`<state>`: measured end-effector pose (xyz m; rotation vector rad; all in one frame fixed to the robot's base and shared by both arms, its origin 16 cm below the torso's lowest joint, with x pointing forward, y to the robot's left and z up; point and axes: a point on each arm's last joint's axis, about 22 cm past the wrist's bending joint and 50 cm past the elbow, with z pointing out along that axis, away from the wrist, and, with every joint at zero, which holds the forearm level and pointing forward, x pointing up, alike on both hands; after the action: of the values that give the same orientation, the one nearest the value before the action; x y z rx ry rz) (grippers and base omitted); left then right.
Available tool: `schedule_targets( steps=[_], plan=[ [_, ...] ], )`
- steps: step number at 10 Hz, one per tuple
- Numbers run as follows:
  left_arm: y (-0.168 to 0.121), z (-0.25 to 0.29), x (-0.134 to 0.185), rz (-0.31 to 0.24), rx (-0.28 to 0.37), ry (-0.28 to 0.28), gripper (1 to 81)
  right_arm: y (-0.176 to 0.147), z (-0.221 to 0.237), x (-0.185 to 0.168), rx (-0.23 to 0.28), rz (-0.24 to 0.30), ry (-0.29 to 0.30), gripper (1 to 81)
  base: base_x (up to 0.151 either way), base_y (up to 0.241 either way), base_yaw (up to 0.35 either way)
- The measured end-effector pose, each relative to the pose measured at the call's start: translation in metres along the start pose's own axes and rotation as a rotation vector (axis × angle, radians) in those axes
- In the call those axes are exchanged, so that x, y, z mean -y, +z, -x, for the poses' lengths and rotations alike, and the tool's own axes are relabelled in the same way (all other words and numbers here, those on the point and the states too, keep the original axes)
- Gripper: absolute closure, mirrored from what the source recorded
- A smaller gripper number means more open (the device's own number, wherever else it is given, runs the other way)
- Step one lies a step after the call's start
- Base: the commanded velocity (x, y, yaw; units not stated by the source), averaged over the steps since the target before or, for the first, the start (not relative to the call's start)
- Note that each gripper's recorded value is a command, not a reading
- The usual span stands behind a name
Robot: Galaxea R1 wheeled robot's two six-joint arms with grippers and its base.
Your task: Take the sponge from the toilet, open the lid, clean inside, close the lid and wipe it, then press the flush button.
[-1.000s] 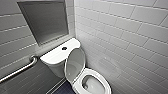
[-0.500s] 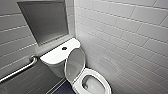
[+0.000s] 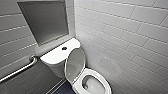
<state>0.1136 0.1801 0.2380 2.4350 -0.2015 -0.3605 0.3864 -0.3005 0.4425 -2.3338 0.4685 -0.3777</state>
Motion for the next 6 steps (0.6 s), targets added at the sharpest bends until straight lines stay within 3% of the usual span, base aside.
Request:
schedule_targets(
  steps=[3, 6],
  plan=[
    [0.014, 0.001, 0.009, -0.014, 0.000, 0.001, 1.0, 0.016, -0.061, 0.027, -0.027, -0.046, -0.076, 81.1, 0.000, 0.000, 0.000],
    [0.022, 0.022, 0.006, 0.003, 0.048, -0.034, 1.0, 0.056, -0.092, 0.035, 0.021, -0.052, -0.092, 81.1, 0.000, 0.000, 0.000]
  ],
)
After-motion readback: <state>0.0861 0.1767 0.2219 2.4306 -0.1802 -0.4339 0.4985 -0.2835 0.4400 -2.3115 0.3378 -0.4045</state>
